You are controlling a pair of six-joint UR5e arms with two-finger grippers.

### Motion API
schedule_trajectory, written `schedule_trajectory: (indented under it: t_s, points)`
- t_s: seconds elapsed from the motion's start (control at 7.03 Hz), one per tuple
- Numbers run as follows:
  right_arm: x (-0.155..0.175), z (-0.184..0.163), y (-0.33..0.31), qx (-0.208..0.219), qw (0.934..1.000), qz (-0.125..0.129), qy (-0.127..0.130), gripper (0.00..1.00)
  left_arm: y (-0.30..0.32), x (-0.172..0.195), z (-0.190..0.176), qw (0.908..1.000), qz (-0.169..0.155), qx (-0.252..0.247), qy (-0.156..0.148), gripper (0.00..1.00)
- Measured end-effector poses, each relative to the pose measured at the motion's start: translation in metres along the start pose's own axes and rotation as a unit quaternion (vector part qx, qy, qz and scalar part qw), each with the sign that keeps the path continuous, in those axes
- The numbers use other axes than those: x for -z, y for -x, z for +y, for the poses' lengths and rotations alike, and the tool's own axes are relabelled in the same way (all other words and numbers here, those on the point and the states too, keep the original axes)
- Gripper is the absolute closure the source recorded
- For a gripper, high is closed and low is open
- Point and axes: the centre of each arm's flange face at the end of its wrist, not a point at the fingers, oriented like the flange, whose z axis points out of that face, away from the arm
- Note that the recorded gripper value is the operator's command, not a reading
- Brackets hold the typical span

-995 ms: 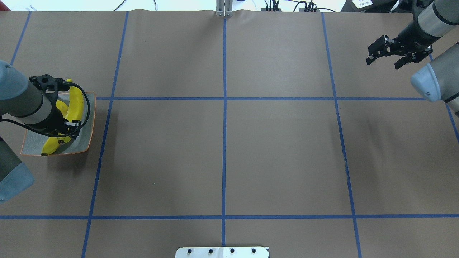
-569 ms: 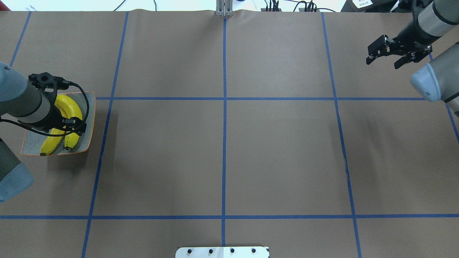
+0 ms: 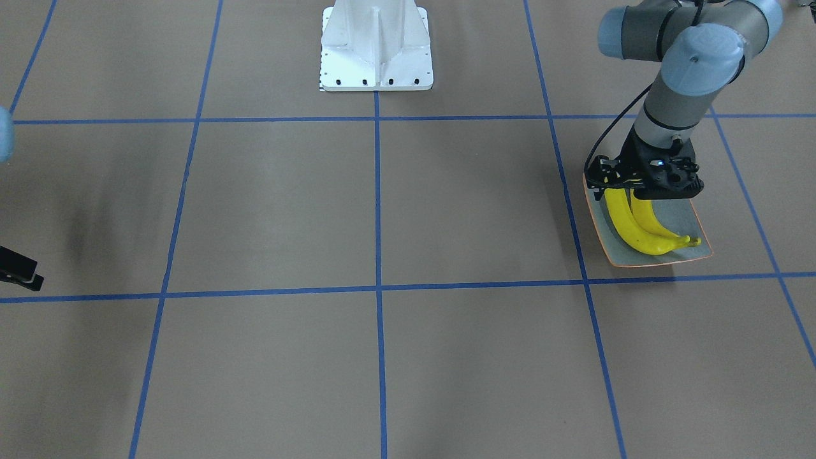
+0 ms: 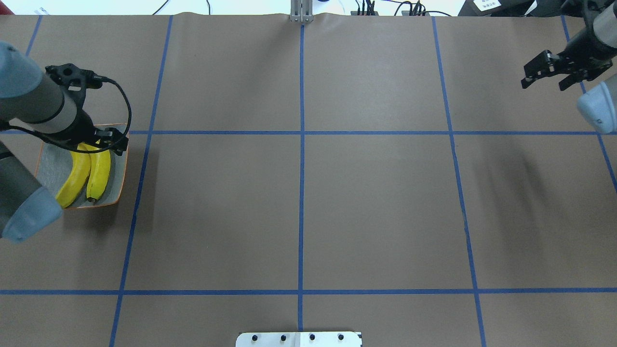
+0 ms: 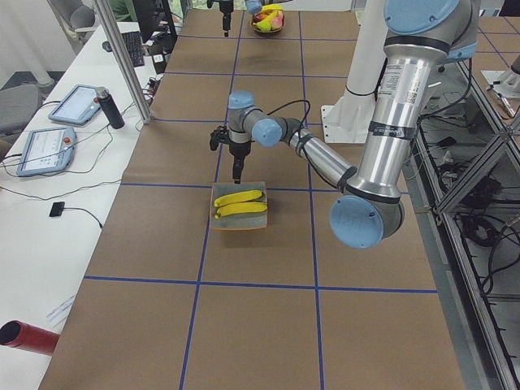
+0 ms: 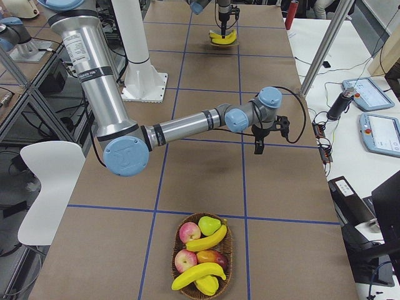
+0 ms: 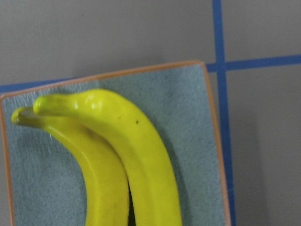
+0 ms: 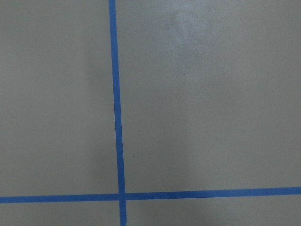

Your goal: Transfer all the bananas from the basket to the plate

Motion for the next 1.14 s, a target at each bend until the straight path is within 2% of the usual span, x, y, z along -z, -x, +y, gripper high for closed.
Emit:
schedule_trajectory:
  t_s: [0.28, 0.57, 0.71, 0.85, 1.0, 1.14]
  points:
    - [0.001, -0.002, -0.116, 0.062, 0.9970, 0.045, 0.010, 0.00, -0.041, 0.037, -0.020, 1.0000, -0.004, 0.005, 0.005, 0.00]
    - [0.016, 0.018, -0.218, 0.108, 0.9898, 0.090, 0.026, 0.00, -0.053, 0.046, -0.022, 1.0000, 0.000, 0.003, 0.003, 0.00]
    - [0.018, 0.035, -0.255, 0.112, 0.9855, 0.122, 0.038, 0.00, -0.059, 0.046, -0.021, 1.0000, 0.004, 0.000, 0.002, 0.00]
    - [0.012, 0.057, -0.285, 0.116, 0.9785, 0.161, 0.057, 0.00, -0.064, 0.044, -0.019, 1.0000, 0.008, -0.003, 0.002, 0.00]
    - [0.002, 0.080, -0.307, 0.118, 0.9731, 0.182, 0.076, 0.00, -0.070, 0.041, -0.017, 0.9999, 0.011, -0.006, 0.003, 0.00]
    - [-0.009, 0.102, -0.323, 0.115, 0.9706, 0.190, 0.093, 0.00, -0.073, 0.038, -0.014, 0.9999, 0.011, -0.007, 0.005, 0.00]
